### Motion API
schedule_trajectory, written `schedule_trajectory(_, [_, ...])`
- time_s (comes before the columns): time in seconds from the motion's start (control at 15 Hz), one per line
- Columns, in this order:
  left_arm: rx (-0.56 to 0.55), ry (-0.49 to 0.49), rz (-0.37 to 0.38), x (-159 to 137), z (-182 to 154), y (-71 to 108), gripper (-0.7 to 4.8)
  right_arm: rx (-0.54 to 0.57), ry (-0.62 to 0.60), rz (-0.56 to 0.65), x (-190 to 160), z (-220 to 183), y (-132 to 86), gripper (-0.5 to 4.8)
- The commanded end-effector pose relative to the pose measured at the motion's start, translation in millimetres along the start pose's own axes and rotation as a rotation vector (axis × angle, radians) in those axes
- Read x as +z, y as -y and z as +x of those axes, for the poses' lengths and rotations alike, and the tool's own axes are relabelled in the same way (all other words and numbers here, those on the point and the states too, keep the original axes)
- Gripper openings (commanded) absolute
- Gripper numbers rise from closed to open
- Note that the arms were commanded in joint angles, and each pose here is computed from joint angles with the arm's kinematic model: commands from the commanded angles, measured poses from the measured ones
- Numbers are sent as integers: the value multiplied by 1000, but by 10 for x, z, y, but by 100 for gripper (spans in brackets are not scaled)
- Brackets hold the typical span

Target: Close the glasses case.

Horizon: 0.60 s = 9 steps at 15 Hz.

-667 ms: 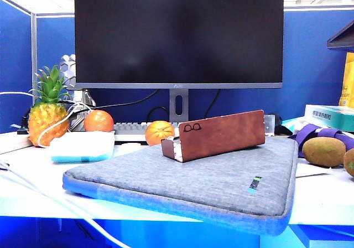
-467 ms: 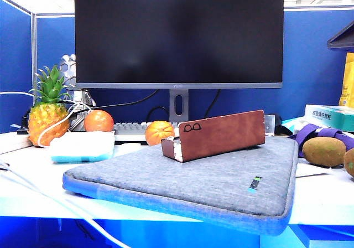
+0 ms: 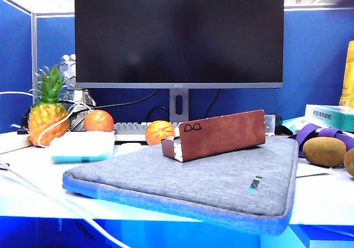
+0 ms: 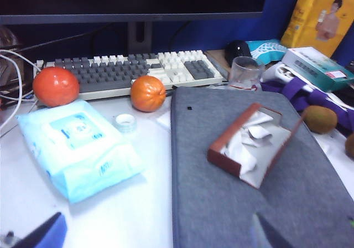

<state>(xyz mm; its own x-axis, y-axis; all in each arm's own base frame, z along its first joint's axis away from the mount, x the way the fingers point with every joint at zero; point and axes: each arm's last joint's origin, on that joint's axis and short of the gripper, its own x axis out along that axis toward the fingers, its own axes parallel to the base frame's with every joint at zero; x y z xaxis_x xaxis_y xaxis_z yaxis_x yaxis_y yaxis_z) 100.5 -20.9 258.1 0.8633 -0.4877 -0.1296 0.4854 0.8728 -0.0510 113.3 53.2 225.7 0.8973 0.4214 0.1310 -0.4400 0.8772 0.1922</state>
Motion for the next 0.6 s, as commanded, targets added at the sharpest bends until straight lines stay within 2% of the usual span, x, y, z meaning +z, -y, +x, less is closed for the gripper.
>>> schedule_trajectory(0.07, [-16, -46, 65, 322, 241, -106, 442, -10, -35, -47, 213, 305, -42, -1])
schedule_trajectory(0.13, [-22, -84, 90, 406, 355, -158, 442, -13, -92, -44, 204, 458, -42, -1])
schedule_trajectory(0.27, [-59, -164, 91, 550, 584, -253, 442, -1, -205, -38, 119, 735, -34, -1])
schedule_trajectory(0.33, [-91, -182, 88, 592, 674, -285, 442, 11, -248, -36, 73, 839, -31, -1])
schedule_trajectory(0.4, [-140, -184, 99, 618, 807, -330, 442, 54, -340, -24, 5, 1001, -34, -1])
schedule_trajectory(0.53, [-151, -194, 107, 568, 948, -379, 442, 55, -469, -10, -109, 1149, -19, -1])
schedule_trajectory(0.6, [-159, -211, 134, 529, 1002, -398, 442, 70, -515, -1, -161, 1191, -16, -1])
